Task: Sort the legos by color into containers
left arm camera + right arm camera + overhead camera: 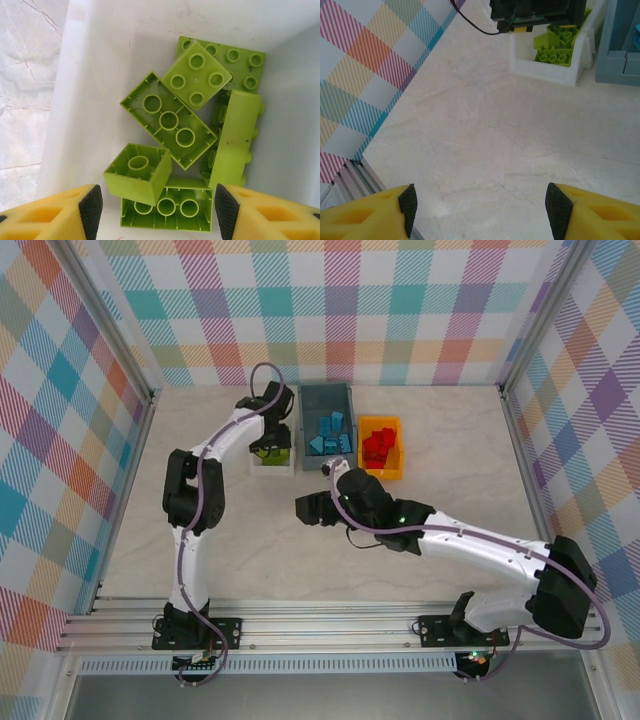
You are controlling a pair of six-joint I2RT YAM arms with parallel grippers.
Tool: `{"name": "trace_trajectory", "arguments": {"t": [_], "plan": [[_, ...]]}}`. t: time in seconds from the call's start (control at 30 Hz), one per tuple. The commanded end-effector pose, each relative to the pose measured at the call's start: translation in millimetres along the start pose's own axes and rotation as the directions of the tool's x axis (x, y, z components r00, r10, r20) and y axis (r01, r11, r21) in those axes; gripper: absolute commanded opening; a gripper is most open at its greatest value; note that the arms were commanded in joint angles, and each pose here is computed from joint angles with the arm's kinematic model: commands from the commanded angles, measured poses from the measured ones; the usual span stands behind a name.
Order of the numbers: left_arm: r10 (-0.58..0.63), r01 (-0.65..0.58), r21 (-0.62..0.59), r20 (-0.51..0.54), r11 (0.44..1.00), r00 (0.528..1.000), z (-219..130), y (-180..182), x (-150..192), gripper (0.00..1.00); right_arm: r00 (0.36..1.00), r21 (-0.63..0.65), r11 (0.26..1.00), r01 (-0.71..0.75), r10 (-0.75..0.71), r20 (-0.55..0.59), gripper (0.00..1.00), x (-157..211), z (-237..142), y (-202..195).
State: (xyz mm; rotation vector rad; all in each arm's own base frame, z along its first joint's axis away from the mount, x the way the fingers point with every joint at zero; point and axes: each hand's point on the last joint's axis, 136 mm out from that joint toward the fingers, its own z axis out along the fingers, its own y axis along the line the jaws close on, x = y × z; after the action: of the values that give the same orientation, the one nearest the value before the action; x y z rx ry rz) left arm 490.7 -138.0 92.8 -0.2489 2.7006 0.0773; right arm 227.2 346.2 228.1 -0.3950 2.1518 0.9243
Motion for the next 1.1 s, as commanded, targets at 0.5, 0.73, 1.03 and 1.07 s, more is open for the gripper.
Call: {"name": "trace_trajectory", "arguments": {"t": [0.5, 0.73, 1.03, 1.07], "plan": [[-0.26, 0.241, 0.097, 0.394, 0.966, 0.882, -203, 126, 39, 1.0, 0.925, 0.579, 0.791, -0.198, -0.044, 0.377, 1.0, -73, -169, -143], [-0.098, 0.272, -0.209, 0.598, 0.939, 0.795, -201, 210, 87, 1.0, 0.902, 0.817, 0.474, -0.33, -0.098, 0.421, 1.0, -51, -222, -270], [-0.003, 0.086, -0.104, 0.622, 0.991, 0.783, -104, 182, 124, 1.0, 0.968, 0.848, 0.517, -0.117, -0.13, 0.213, 1.0, 10, -150, -337], [-0.009, 0.084, -0.089, 0.627, 0.993, 0.779, -95, 179, 125, 1.0, 0.973, 0.851, 0.511, -0.116, -0.114, 0.201, 1.0, 16, -145, -342]]}}
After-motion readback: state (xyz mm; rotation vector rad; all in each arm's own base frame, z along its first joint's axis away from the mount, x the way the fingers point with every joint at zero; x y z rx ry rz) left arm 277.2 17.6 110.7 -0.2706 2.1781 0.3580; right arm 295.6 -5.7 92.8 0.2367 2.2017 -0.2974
